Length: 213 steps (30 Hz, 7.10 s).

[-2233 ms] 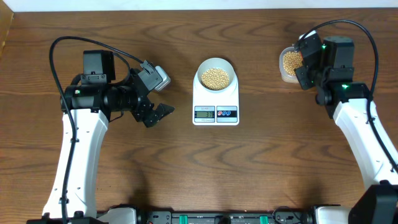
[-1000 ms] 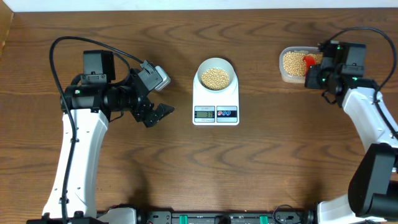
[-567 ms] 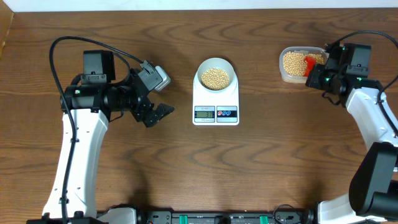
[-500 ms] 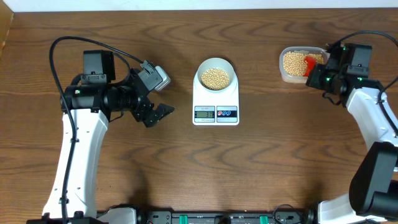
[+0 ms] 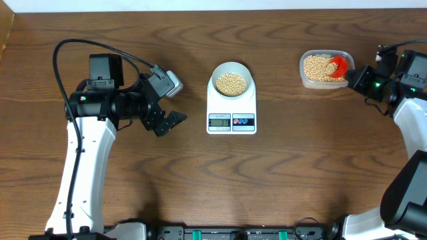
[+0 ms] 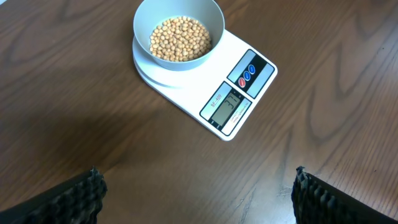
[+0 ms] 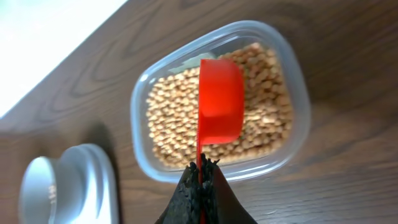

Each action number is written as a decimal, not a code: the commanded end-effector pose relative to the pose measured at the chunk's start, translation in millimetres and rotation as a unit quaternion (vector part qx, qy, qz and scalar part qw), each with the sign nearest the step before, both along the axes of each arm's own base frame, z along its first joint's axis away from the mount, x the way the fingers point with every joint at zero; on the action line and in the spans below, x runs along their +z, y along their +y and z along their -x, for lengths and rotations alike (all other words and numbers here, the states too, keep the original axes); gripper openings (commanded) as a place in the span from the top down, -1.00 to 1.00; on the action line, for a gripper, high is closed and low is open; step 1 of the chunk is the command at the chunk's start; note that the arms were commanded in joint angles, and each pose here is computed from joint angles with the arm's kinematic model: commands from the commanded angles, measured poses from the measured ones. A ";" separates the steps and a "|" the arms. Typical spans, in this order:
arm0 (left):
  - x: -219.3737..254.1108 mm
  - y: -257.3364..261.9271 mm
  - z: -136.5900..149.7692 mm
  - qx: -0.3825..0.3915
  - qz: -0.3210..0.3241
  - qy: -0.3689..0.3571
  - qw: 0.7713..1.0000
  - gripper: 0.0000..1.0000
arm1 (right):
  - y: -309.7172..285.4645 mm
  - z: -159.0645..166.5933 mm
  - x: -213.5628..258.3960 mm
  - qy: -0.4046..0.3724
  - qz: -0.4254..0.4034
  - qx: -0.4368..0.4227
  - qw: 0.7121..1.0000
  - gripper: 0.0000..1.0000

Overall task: Scoop item into bowl and weigh 50g on scale
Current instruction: 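Dip the red scoop into the soybeans and scoop with the right gripper, then lift the filled scoop and carry it over the white bowl, then tilt the red scoop with the right gripper to pour soybeans into bowl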

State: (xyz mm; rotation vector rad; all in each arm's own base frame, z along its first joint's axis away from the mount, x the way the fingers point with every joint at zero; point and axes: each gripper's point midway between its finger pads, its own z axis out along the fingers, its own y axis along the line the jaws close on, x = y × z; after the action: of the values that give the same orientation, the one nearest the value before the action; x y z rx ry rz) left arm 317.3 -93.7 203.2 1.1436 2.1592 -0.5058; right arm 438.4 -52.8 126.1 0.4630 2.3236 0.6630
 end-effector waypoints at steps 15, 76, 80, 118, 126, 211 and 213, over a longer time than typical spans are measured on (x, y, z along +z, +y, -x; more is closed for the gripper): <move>10.1 -1.5 -0.9 -0.009 0.002 -0.018 1.000 -0.96 | 17.2 8.3 17.9 -0.025 -0.112 0.057 0.992 0.98; 9.9 -1.5 -0.8 -0.009 0.002 -0.017 1.000 -0.96 | 249.4 21.2 60.9 -0.281 0.041 0.453 0.845 0.98; 10.0 -1.5 -0.9 -0.009 0.002 -0.018 1.000 -0.95 | 247.0 20.1 56.4 -0.289 0.067 0.460 0.837 0.98; 10.0 -1.5 -0.9 -0.009 0.002 -0.018 1.000 -0.96 | 245.2 18.9 49.8 -0.304 0.122 0.475 0.817 0.98; 9.9 -1.5 -0.8 -0.009 0.002 -0.017 1.000 -0.96 | 249.4 16.8 54.1 -0.319 0.133 0.476 0.809 0.98; 9.9 -1.5 -0.8 -0.009 0.002 -0.017 1.000 -0.96 | 254.4 28.1 53.8 -0.291 0.162 0.477 0.813 0.98; 10.0 -1.5 -0.9 -0.009 0.002 -0.018 1.000 -0.96 | 257.6 29.5 54.2 -0.303 0.173 0.487 0.800 0.98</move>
State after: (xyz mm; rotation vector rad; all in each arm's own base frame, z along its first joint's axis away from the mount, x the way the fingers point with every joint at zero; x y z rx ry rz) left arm 317.3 -93.8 203.3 1.1436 2.1589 -0.5063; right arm 413.8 196.8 169.7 -1.0027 1.8972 0.6707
